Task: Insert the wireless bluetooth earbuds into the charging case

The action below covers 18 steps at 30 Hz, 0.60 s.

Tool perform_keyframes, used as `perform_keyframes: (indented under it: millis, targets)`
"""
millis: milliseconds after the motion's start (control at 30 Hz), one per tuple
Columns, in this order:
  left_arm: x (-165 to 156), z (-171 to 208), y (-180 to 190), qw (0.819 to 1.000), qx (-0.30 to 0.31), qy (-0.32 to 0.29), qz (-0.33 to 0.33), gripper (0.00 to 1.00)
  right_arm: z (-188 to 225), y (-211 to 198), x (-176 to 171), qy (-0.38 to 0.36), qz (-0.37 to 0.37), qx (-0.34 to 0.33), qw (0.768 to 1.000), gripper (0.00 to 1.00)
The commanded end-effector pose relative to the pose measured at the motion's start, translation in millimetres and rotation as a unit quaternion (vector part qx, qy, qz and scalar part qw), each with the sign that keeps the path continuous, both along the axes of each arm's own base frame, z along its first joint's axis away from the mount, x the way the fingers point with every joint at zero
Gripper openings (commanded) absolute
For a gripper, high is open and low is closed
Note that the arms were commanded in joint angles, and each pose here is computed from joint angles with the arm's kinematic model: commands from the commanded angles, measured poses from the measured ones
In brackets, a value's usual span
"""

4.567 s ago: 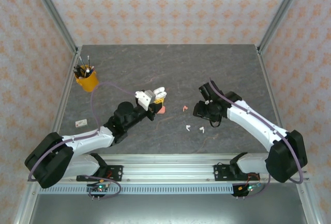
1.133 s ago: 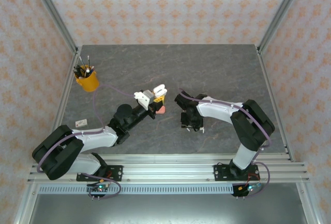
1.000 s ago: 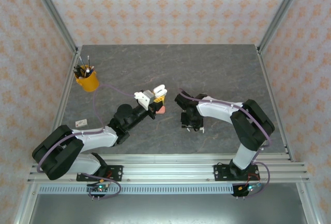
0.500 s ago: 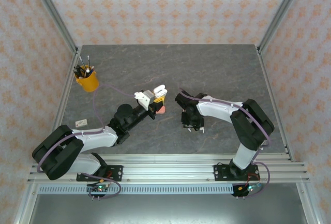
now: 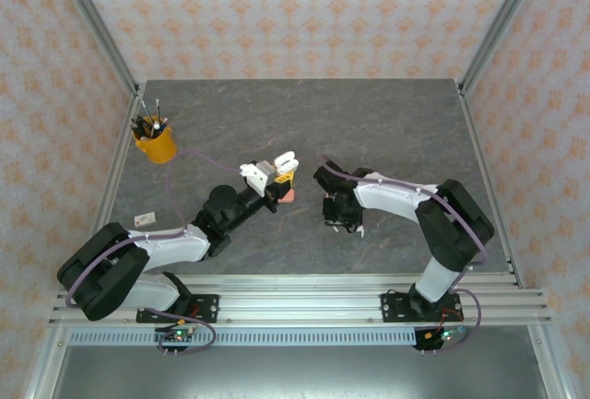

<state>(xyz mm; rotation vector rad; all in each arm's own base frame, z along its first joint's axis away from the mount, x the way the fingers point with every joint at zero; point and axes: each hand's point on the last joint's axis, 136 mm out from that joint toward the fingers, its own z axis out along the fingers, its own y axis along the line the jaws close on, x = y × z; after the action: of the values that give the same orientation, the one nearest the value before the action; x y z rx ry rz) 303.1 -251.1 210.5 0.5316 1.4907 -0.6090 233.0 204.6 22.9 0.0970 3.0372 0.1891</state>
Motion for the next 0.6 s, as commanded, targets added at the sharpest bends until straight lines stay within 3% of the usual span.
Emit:
perform_keyframes:
  millis: [0,567]
  targets:
    - [-1.8,25.9,-3.8,0.999,-0.02,-0.024,-0.01,0.0,15.1,2.1,10.9,-0.046,-0.002,0.024,0.999,0.21]
    - [-1.6,25.5,-3.7,1.0,-0.016,-0.021,-0.01,0.0,50.9,-3.5,20.9,-0.128,-0.013,0.077,0.989,0.21]
